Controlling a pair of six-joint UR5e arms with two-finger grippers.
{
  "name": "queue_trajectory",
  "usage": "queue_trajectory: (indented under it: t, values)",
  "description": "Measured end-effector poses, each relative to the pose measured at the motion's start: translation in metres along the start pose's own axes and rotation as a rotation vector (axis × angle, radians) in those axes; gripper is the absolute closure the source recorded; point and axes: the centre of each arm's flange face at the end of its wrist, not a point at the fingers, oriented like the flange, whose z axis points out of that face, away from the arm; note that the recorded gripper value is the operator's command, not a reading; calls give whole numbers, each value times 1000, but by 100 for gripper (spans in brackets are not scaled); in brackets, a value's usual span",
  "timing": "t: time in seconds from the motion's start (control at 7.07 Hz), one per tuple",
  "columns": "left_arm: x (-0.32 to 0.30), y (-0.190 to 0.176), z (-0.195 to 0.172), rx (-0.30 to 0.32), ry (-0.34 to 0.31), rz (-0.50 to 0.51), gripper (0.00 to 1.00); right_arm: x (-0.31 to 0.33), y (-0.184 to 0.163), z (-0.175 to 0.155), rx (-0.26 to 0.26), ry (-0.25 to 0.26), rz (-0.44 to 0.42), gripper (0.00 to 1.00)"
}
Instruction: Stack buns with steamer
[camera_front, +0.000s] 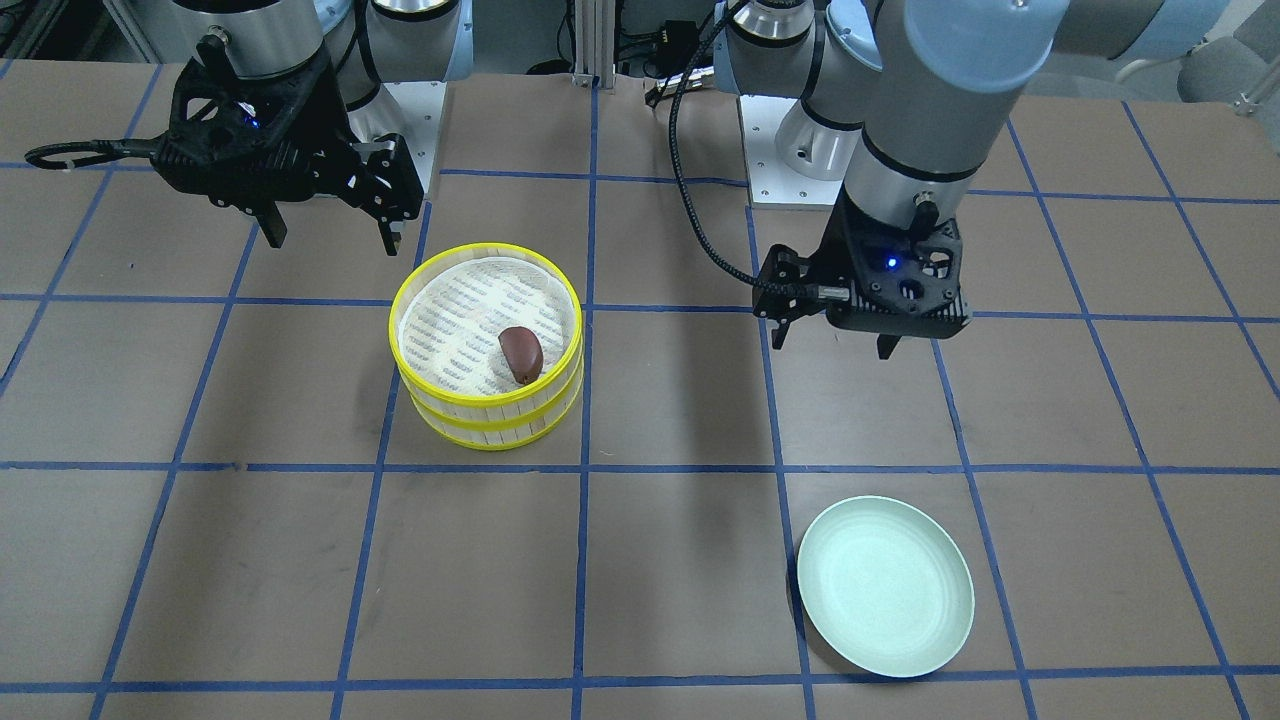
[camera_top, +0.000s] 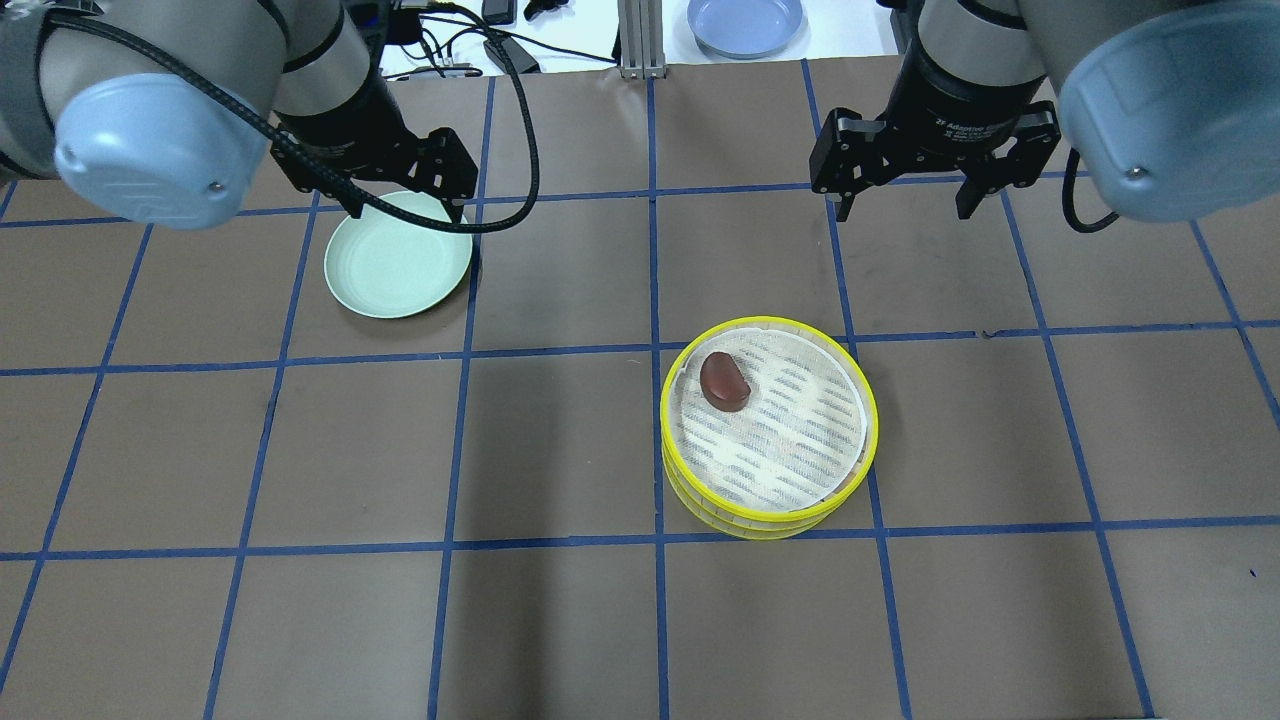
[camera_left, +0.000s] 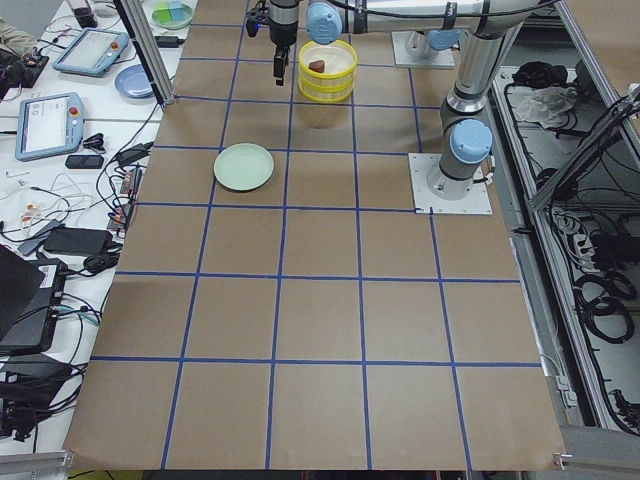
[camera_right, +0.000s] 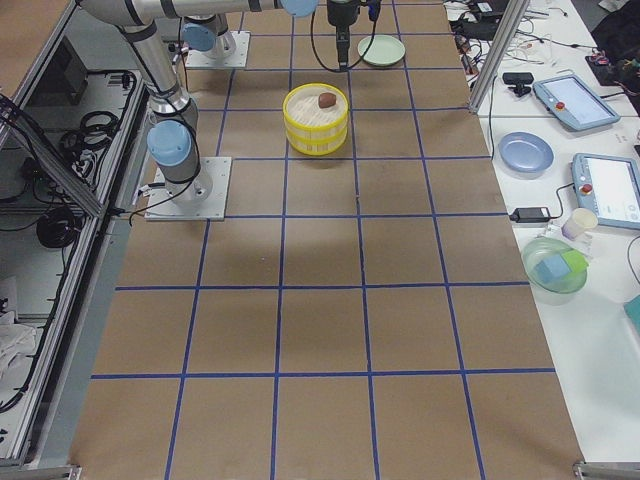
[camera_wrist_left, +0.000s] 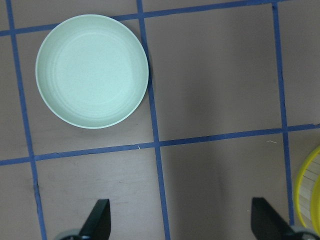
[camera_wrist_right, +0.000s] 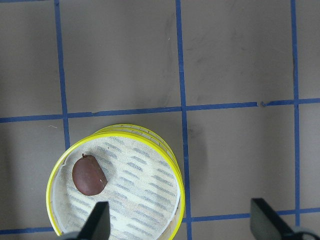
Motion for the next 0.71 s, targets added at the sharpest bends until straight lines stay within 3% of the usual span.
queue_trajectory:
  t: [0.71]
  values:
    - [-14, 26, -33, 23, -18, -21, 0, 0, 0, 0, -1, 0, 0, 0]
